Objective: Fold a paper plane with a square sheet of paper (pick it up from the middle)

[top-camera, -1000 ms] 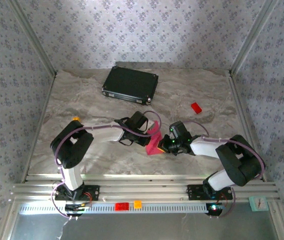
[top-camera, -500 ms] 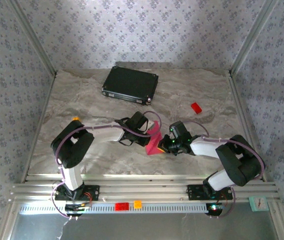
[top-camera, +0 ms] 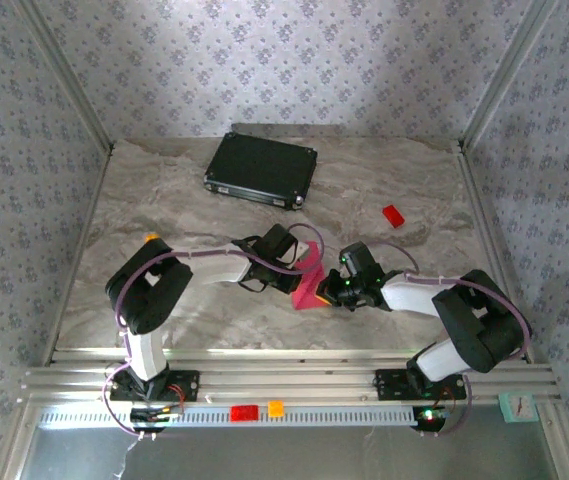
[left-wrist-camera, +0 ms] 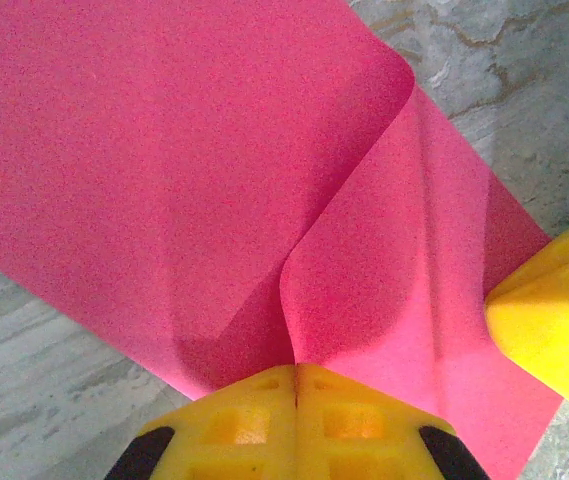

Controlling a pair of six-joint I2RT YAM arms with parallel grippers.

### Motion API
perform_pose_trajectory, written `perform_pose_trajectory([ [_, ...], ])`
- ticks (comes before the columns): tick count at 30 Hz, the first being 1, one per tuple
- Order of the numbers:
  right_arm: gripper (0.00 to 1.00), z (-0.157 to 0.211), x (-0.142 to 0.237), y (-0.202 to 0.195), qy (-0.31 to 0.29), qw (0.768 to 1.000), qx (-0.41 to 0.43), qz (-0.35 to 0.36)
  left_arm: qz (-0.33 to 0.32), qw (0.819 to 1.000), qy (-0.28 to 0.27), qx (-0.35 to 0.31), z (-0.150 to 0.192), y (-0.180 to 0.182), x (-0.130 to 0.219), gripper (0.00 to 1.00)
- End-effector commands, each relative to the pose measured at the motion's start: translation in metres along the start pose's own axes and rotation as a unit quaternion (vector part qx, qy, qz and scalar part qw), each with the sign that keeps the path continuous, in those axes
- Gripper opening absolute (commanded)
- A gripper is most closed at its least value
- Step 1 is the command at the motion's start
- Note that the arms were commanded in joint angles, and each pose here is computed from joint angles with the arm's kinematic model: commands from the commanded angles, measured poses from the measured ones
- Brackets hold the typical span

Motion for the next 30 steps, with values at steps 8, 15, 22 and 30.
perform_pose_trajectory([
  [8, 0.08, 0.0028, 0.0007, -0.0245, -0.002, 0.998, -0.02, 0.054, 0.004, 0.999, -0.029, -0.013, -0.012, -0.002, 0.0108, 0.05],
  [15, 0.08, 0.0027, 0.0009, -0.0249, -0.002, 0.998, -0.02, 0.055, 0.01, 0.999, -0.028, -0.012, -0.012, -0.0039, 0.0121, 0.05],
  [22, 0.08, 0.0026, 0.0008, -0.0239, -0.002, 0.998, -0.019, 0.054, 0.006, 1.0, -0.026, -0.012, -0.0107, -0.0023, 0.0113, 0.05],
  [30, 0.08, 0.0027, 0.0006, -0.0259, -0.002, 0.998, -0.021, 0.055, 0.013, 1.0, -0.023, -0.01, -0.0108, -0.0033, 0.0075, 0.05],
])
Point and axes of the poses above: each hand's point on the last joint's axis, 136 mm out from that joint toward the fingers, its own x axis back along the fingers, its own y axis along the line the jaws close on, z = x × y, the point moved 6 cm from there along x, back along the fingers, and after that the axes turned 13 degrees about -x, right-handed, at the moved point
